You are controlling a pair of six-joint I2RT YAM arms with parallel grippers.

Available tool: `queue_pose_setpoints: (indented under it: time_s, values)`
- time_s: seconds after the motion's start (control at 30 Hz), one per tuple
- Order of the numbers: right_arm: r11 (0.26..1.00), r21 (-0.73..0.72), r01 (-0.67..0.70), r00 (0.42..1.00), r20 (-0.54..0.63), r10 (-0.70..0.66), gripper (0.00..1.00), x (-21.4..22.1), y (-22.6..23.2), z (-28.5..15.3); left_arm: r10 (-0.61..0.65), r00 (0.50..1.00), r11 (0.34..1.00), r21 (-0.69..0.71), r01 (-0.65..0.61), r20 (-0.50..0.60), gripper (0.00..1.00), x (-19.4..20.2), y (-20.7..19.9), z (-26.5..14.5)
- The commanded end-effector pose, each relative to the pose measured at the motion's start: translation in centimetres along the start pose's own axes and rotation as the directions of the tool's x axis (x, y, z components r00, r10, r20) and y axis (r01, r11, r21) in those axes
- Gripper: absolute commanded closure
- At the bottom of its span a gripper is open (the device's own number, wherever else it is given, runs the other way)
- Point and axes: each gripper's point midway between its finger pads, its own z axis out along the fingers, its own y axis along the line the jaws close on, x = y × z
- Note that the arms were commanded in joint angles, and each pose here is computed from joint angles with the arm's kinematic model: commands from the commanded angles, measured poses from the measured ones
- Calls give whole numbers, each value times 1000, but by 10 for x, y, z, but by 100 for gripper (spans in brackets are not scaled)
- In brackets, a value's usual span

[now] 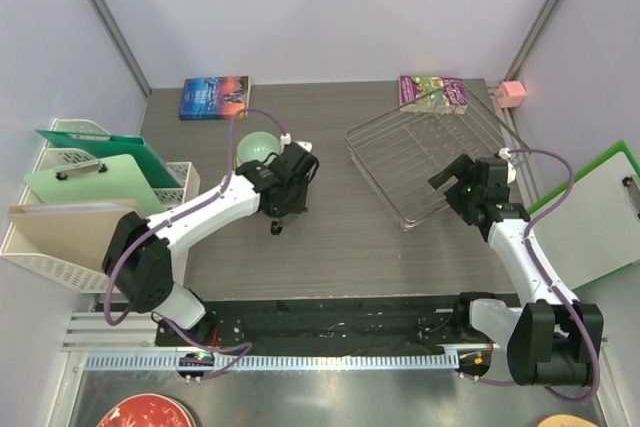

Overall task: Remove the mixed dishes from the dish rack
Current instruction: Place the cup at the center of the board.

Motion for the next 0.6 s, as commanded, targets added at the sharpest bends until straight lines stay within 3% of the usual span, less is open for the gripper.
queue_pose_setpoints:
  time_s: [0.0, 0.23, 0.57]
  values:
    - [996, -90, 15, 1000, -9, -16, 0, 0, 22, -16, 5, 992, 1000, 15, -7, 124, 100, -49, -18, 4]
    - [986, -168, 1, 998, -56, -10, 0, 13, 32, -27, 39, 997, 999, -25, -37, 71, 100, -52, -23, 35]
    - [967, -254, 18, 999, -21, -25, 0, 10, 45, -57, -51, 999, 999, -8, 51, -13, 100, -42, -11, 62]
